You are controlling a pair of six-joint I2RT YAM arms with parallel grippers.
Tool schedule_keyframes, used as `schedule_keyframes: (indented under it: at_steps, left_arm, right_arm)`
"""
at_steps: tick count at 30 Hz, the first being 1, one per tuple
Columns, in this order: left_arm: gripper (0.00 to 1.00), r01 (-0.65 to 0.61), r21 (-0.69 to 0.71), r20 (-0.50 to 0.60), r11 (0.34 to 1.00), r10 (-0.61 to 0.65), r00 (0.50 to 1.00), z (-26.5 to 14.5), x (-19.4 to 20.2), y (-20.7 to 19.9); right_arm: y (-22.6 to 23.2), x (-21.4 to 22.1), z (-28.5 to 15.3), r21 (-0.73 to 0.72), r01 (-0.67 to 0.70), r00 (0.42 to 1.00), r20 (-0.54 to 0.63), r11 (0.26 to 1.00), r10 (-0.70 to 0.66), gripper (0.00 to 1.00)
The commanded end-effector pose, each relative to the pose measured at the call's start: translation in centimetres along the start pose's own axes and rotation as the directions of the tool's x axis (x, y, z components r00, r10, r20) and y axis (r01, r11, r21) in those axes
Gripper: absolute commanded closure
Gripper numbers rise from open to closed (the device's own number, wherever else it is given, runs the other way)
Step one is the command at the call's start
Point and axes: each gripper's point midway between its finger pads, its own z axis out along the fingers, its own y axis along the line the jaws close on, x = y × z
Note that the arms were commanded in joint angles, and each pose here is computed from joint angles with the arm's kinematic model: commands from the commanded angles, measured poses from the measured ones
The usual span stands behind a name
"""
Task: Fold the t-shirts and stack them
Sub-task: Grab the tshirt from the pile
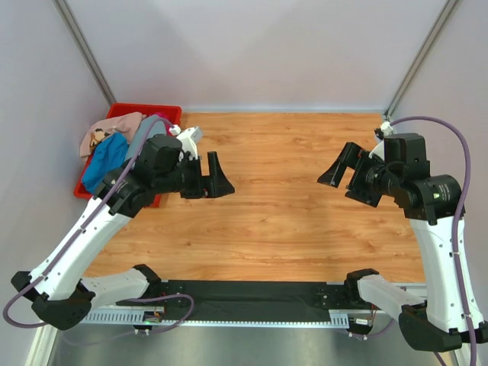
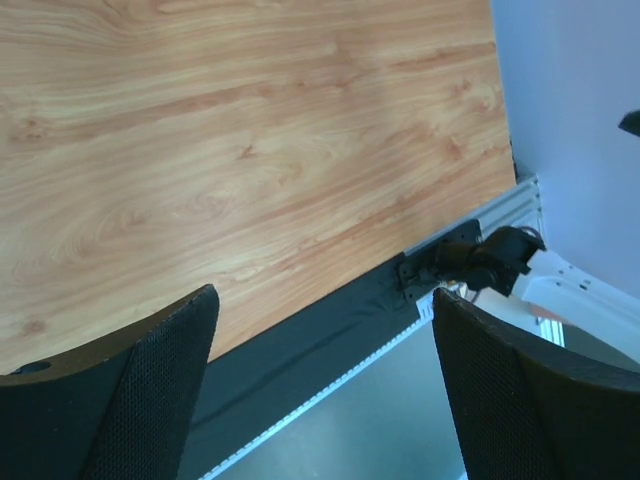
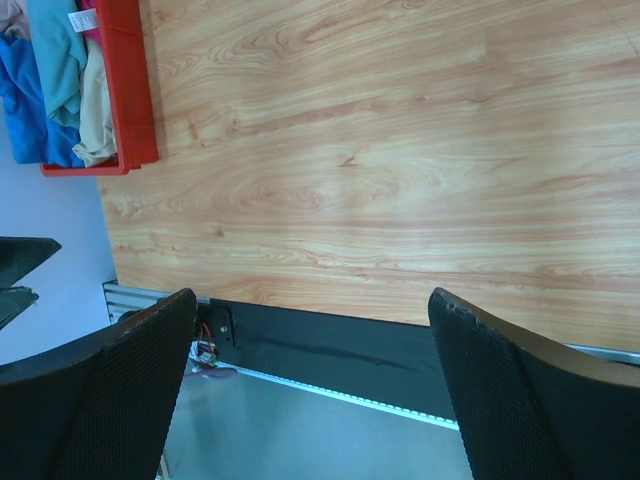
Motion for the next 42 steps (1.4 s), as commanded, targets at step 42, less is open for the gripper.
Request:
schedule_keyframes:
  at_steps: [42]
  left_arm:
    - [0.18, 0.575, -0.771, 0.58, 0.276, -0.071, 0.812, -8.7, -24.9, 45.3]
  right_arm:
    - [-1.1, 4.8, 0.3, -0.095, 0.109, 0.982, -0.143, 0.989, -0.122, 0.03]
